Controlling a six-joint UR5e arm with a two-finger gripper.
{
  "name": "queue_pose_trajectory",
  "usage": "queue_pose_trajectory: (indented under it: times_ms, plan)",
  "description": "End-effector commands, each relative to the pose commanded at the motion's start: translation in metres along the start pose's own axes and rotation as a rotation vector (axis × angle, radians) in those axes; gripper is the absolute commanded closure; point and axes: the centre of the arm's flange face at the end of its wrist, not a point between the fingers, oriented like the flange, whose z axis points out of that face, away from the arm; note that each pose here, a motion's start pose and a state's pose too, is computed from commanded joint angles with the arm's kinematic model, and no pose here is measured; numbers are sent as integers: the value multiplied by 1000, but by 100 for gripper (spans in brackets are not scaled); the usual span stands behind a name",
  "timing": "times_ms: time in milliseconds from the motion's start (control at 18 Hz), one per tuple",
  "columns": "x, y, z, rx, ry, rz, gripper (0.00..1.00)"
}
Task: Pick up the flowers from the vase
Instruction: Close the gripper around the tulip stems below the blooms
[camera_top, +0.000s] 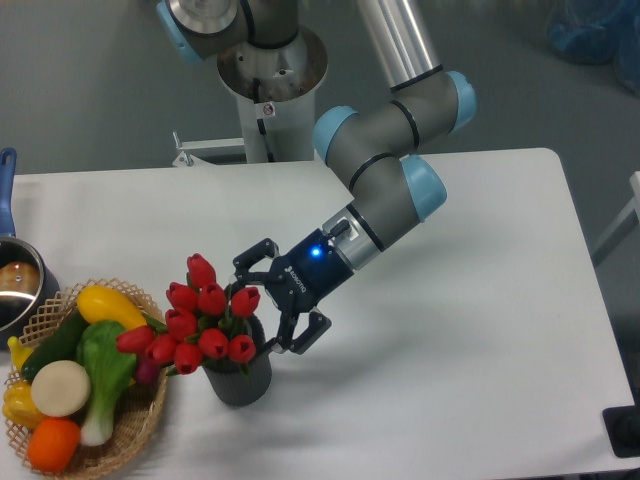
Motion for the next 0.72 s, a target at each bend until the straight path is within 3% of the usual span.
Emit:
queue_pose_trajectory:
  times_ms: [722]
  plan:
    - [7, -8, 17, 19, 28, 32, 0]
